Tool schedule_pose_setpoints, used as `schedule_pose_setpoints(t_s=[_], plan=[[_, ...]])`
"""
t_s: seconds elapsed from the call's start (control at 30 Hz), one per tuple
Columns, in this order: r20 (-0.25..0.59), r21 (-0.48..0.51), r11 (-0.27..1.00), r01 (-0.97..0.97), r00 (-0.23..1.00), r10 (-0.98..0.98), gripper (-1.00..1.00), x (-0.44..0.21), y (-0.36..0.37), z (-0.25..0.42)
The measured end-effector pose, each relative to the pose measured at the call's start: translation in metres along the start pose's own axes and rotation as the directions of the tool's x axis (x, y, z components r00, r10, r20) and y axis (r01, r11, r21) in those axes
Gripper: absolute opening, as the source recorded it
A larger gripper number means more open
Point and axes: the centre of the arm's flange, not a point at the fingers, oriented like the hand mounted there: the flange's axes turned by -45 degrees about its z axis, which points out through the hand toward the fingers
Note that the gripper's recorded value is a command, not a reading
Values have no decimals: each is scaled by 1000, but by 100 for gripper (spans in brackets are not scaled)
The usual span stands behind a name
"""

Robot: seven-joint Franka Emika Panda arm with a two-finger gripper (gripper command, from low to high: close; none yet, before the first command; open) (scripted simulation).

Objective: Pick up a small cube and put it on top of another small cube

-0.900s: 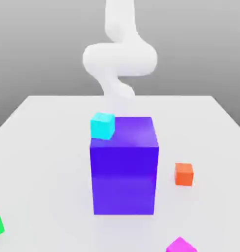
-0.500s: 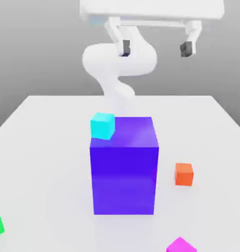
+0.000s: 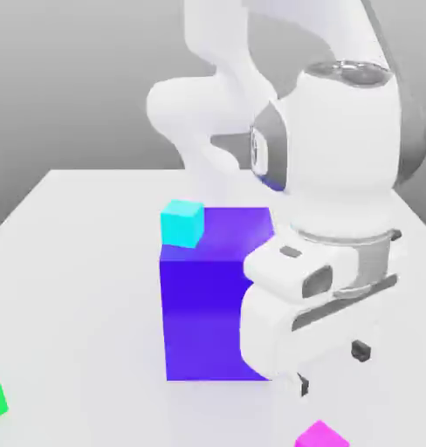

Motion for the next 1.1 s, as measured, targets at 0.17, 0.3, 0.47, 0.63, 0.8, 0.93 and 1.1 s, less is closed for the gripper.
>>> schedule_pose_setpoints(t_s=[0.17, 0.3, 0.47, 0.63, 0.8, 0.93, 1.1], plan=[[60, 23, 998, 57, 996, -58, 0, -6, -13, 81], [62, 24, 998, 59, 996, -60, -100, -9, -14, 107], [63, 25, 998, 59, 996, -61, -100, -9, -15, 109], [66, 21, 1000, 10, 998, -11, -100, -13, 4, 52], [77, -6, 950, -312, 947, 311, -100, -78, 111, 35], [75, -25, 834, -551, 831, 551, -100, -148, 183, 21], [59, -41, 589, -807, 587, 808, -100, -259, 257, 8]])
